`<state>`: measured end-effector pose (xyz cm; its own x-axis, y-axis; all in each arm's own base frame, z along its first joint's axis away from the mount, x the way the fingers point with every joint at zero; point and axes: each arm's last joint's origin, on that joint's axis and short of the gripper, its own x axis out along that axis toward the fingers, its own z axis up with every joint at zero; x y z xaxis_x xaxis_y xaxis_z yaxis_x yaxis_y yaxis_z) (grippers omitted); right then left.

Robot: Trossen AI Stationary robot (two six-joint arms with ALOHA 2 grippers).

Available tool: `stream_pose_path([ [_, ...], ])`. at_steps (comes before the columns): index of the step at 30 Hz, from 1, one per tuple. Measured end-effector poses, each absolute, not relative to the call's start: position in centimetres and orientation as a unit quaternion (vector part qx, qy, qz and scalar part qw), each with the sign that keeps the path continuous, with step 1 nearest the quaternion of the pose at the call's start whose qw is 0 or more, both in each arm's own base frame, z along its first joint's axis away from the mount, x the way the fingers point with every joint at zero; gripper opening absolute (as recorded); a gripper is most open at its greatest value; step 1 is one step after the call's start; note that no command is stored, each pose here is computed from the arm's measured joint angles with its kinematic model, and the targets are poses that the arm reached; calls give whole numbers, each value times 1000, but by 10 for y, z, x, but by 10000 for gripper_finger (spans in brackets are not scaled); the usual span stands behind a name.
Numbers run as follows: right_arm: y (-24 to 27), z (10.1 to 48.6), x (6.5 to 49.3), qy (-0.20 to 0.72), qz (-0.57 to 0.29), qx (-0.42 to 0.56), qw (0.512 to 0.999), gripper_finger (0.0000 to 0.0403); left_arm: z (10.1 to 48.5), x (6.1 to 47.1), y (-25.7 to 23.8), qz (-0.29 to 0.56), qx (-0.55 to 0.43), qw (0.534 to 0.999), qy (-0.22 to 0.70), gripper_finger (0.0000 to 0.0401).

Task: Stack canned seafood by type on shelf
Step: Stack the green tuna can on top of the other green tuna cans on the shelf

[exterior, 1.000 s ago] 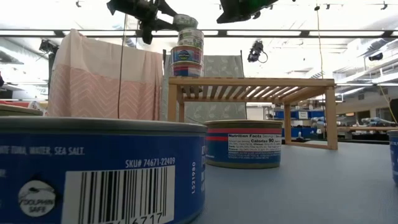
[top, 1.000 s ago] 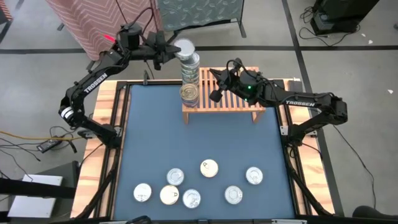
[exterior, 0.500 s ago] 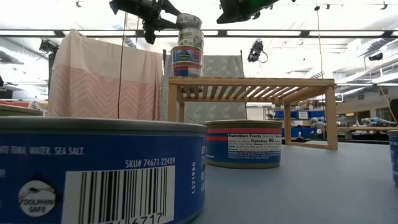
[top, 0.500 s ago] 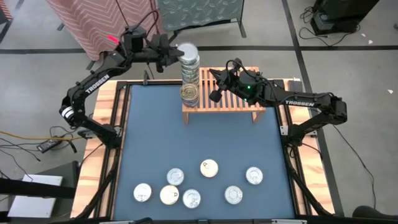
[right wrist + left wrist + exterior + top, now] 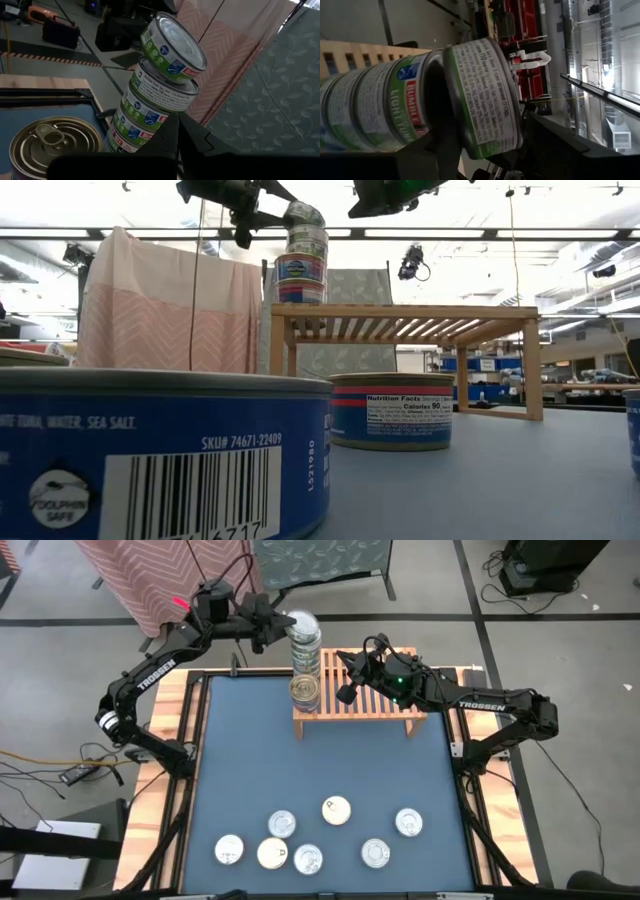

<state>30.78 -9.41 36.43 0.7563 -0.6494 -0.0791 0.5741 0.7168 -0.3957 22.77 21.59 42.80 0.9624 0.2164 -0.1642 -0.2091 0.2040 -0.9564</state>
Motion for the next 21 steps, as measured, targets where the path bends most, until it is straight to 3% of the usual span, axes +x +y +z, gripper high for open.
stream_pose_path([
  [12, -94, 379, 309, 22, -304, -176, 936, 38, 429, 228, 216, 132, -602, 787, -3, 222],
  [21, -100, 383, 310, -1, -278, -178, 944, 131, 429, 228, 216, 132, -590, 797, -1, 223],
])
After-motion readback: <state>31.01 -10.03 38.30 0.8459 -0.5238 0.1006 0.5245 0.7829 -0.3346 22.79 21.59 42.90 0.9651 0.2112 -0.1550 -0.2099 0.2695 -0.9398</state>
